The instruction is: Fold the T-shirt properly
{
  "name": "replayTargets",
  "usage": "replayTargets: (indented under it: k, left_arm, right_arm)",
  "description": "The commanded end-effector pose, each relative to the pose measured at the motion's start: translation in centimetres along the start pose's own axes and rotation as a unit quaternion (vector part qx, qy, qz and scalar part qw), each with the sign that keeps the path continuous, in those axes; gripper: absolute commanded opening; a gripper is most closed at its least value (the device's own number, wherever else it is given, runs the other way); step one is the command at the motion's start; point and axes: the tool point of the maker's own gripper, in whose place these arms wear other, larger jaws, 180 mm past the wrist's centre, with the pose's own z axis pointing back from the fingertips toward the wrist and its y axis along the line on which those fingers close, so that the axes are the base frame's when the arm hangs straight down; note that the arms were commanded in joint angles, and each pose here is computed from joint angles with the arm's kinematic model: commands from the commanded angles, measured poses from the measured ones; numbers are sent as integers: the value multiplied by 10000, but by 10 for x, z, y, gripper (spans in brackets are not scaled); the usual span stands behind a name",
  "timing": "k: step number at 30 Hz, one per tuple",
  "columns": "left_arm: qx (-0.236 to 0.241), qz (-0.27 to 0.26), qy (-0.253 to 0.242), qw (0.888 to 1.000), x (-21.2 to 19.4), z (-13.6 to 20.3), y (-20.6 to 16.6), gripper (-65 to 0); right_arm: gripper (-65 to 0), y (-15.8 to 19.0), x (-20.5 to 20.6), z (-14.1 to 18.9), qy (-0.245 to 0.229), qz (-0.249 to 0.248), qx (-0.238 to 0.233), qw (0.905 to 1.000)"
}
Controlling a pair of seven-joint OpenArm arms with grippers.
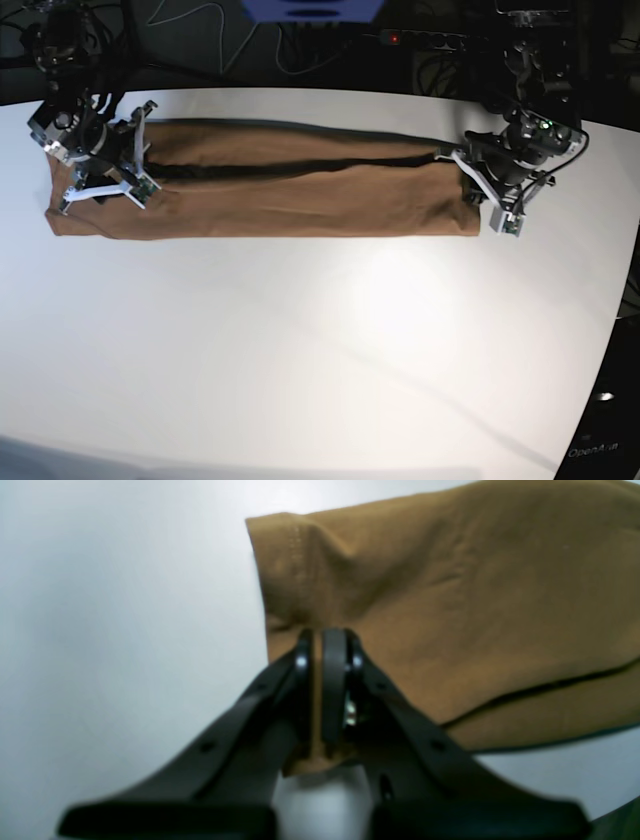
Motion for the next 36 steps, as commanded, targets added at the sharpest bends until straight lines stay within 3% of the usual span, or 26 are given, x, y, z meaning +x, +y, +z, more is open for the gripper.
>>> replayTargets:
  k: [1,12,16,18,23,36]
  left_arm:
    - [4,-51,-182,9998,11,4,2,-624]
    - [9,-57,-180,9998,11,4,2,-624]
    - [10,-58,-188,9998,11,4,2,-624]
    - [11,-60,-195,9998,12,4,2,-624]
    - [11,-65,-201,9998,12,4,2,-624]
    - [11,-62,-194,9998,12,4,2,-624]
  right_arm:
    - [-435,-13,11,4,-141,99,-170,9997]
    - [-435,-36,32,4,-375,120,-433,9983]
    - [-438,-30,34,-2,-366,136,-319,9987]
    - [-476,-26,39,-7,-402,195,-236,9987]
    - [-650,-13,31,-21,-233,189,31,9995]
    - [-649,-6,13,-44,48,12,296,9995]
